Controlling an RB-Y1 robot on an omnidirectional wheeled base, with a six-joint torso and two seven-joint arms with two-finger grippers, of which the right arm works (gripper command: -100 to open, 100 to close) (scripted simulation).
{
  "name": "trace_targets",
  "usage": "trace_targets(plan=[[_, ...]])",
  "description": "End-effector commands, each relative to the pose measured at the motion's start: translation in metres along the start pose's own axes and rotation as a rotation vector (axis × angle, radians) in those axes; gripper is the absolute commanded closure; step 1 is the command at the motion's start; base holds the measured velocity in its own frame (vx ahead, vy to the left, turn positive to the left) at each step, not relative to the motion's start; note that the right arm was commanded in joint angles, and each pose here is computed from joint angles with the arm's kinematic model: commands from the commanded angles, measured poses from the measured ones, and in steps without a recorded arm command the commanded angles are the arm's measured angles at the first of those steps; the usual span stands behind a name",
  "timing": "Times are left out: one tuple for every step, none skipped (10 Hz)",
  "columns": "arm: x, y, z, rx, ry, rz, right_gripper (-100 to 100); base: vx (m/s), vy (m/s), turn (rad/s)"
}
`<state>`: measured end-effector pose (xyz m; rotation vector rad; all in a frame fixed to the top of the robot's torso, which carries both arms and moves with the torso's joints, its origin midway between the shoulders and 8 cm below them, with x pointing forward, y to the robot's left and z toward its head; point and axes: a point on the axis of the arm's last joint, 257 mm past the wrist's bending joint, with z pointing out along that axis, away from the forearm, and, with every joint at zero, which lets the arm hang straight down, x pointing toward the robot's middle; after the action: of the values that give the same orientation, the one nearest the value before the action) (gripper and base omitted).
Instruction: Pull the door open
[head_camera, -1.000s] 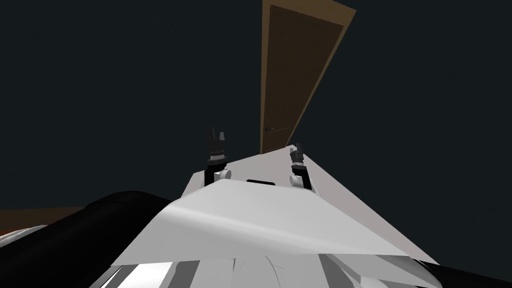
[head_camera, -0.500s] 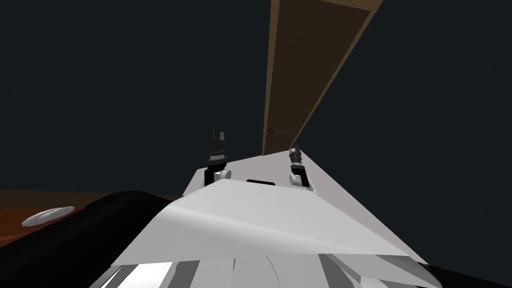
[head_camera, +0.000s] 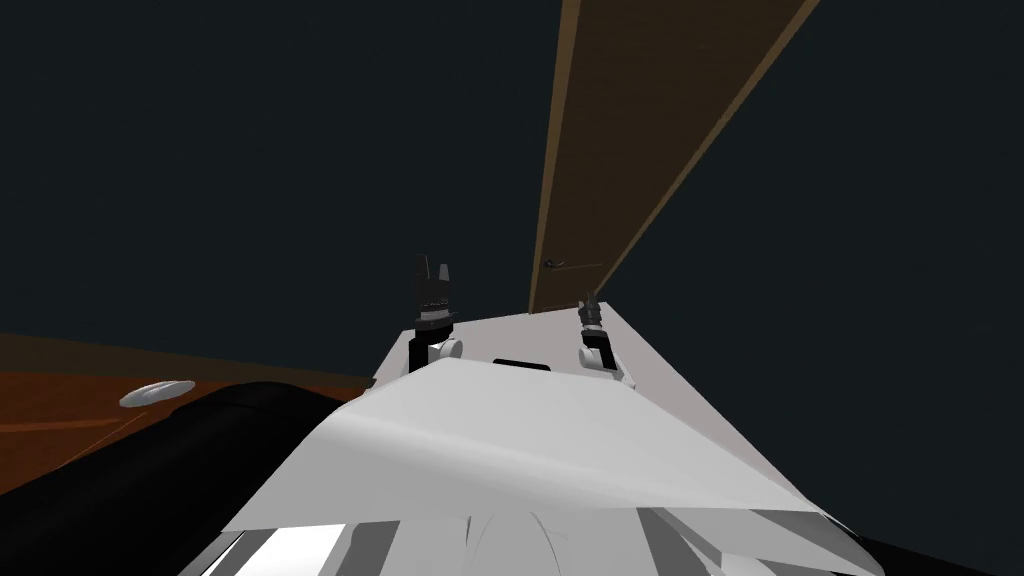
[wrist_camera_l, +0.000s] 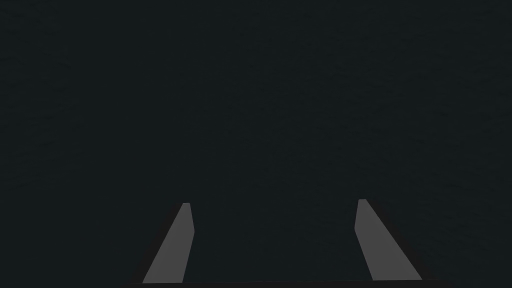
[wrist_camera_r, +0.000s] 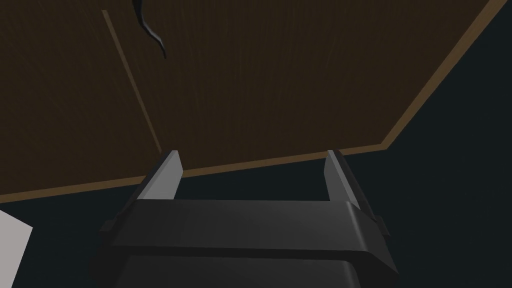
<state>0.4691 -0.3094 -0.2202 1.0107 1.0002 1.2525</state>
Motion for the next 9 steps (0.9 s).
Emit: trace_targets(plan=[[-0.003, -0.011, 0.0021, 0.016, -0.003, -0.005, -100, 0.079, -0.055, 0.159], [-0.004, -0.013, 0.0013, 0.021, -0.003, -0.005, -100, 0.061, -0.037, 0.055], [-0.006, -0.020, 0.0021, 0.032, -0.005, -0.008, -100, 0.061, -0.041, 0.109], [-0.009, -0.027, 0.0030, 0.042, -0.008, -0.010, -100, 0.061, -0.050, 0.162], [-0.012, -0.034, 0.0037, 0.053, -0.010, -0.013, -100, 0.071, -0.054, 0.169], [-0.015, -0.040, 0.0044, 0.064, -0.013, -0.016, -100, 0.074, -0.062, 0.203], [-0.015, -0.040, 0.0044, 0.064, -0.013, -0.016, -100, 0.055, -0.048, 0.057], [-0.018, -0.047, 0.0050, 0.074, -0.016, -0.019, -100, 0.049, -0.040, 0.101], [-0.020, -0.052, 0.0061, 0.082, -0.019, -0.022, -100, 0.056, -0.055, 0.124]])
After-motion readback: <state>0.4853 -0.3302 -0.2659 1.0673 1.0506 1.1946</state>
